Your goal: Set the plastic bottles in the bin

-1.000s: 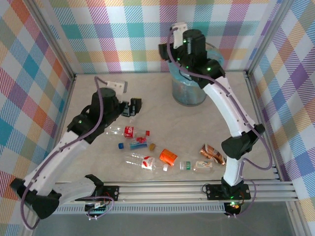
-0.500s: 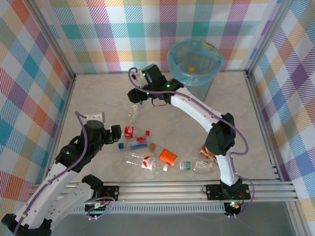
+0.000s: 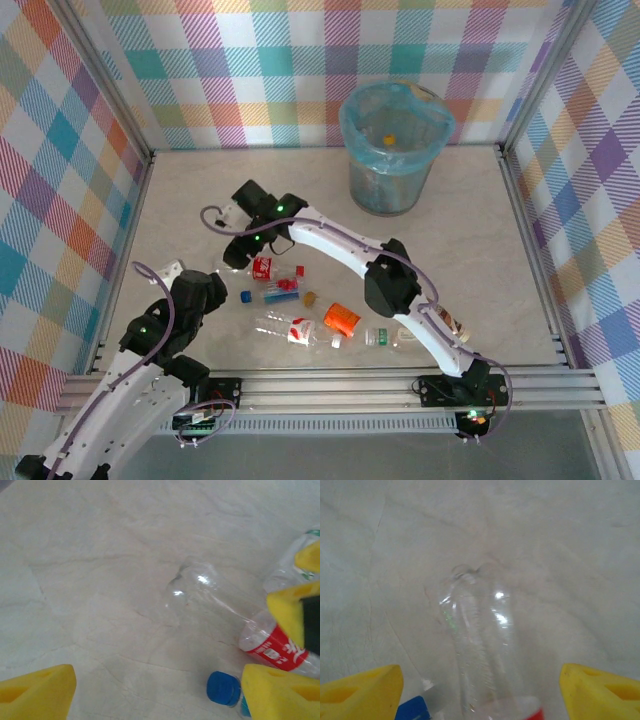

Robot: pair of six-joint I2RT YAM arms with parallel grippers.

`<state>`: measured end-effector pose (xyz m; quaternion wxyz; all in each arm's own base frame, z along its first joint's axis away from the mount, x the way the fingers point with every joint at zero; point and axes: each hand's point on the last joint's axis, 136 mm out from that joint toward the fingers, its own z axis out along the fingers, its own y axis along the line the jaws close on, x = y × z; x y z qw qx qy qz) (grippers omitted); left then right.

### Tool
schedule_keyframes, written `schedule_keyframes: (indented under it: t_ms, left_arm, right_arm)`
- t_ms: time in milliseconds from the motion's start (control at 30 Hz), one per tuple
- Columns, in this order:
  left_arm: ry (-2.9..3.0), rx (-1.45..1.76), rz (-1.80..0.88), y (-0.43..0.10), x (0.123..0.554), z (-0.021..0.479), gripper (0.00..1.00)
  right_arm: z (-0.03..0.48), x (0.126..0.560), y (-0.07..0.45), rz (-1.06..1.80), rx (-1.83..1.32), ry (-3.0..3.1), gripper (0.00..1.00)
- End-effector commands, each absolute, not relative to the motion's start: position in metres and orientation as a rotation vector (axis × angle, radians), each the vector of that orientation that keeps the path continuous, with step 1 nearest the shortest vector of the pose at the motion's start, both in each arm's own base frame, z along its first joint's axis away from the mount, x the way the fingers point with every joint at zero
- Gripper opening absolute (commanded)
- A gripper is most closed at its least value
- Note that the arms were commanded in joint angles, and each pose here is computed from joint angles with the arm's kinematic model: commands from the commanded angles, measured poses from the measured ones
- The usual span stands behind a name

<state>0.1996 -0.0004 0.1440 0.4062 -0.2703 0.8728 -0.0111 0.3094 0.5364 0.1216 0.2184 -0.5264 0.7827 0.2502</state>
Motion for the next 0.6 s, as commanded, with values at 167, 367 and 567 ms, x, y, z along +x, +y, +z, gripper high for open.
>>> schedule_keyframes:
  t_ms: [167,367,567]
  left_arm:
    - [2.069,-0.923,-0.127,0.015,0.187,0.146,0.84]
    - [2.013,-0.959,-0.135,0.024,0.179,0.15,0.82]
    - [1.995,-0.92,-0.135,0.025,0.178,0.161,0.8]
  right_arm:
    - [0.087,0.304,0.559,0.633,-1.548,2.092,0.86]
    - [0.061,0.301,0.566,0.524,-1.615,2.053,0.9]
    - [0.057,0.304,0.574,0.424,-1.644,1.98,0.94]
